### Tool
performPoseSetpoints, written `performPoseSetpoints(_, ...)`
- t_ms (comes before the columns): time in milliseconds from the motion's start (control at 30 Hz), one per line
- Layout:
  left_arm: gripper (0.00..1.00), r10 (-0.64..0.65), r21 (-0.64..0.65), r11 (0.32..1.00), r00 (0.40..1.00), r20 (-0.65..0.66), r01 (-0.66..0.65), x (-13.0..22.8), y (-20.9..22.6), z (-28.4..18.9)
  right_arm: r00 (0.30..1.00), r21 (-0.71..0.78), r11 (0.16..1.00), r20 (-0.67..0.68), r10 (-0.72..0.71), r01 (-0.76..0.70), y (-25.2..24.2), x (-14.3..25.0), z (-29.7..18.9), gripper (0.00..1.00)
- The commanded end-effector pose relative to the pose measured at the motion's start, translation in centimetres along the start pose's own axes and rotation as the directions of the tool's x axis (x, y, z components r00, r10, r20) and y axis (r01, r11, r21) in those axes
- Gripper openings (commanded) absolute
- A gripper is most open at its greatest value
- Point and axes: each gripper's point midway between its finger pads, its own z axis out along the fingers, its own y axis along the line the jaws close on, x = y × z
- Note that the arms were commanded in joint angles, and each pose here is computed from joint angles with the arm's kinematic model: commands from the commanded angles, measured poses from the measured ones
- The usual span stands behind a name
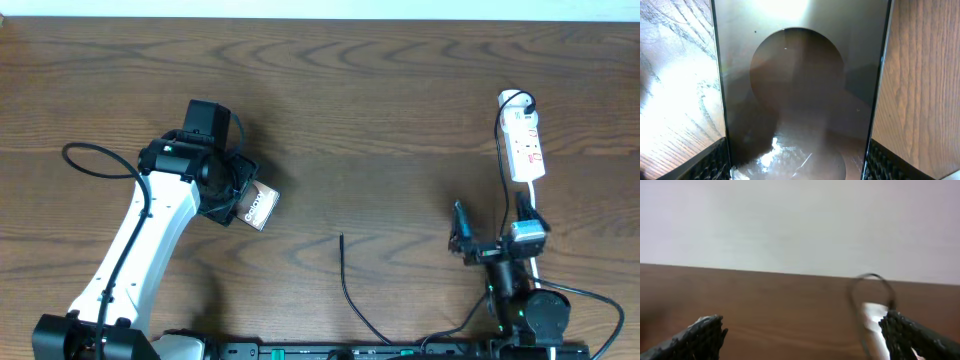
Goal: Plug charger to phone and switch on socket
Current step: 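Move the right gripper to the phone and grasp its edge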
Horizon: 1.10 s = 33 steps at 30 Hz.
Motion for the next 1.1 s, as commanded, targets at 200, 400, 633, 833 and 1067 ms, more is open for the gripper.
performPoseSetpoints(200,0.08,0.021,0.009,1.000,1.000,0.021,-0.022,-0.2,-0.1,-0.5,0.992,-0.259,0.958,-0.066,0.110,-0.124,4.6,-6.6,-0.2,0.99)
performPoseSetpoints(400,0.08,0.021,0.009,1.000,1.000,0.021,-0.021,-0.2,-0.1,-0.5,0.856,-0.370,0.852,-0.492,0.158,-0.370,7.2,-6.3,5.0,0.99)
performPoseSetpoints(633,0.07,0.021,0.009,1.000,1.000,0.021,-0.021,-0.2,-0.1,-0.5,0.531,-0.428,0.392,-0.822,0.205,-0.814,11.8,-4.9,9.4,0.99)
performPoseSetpoints(833,0.07,0.018,0.009,1.000,1.000,0.021,-0.018,-0.2,-0.1,-0.5,0.257,-0.233,0.144,-0.949,0.182,-0.962,13.3,0.0,11.8,0.99)
performPoseSetpoints(1067,0.08,-0.027,0.014,1.000,0.999,0.023,0.026,-0.3,-0.2,-0.5,0.190,-0.180,0.136,-0.980,0.064,-0.974,18.4,4.6,11.2,0.93)
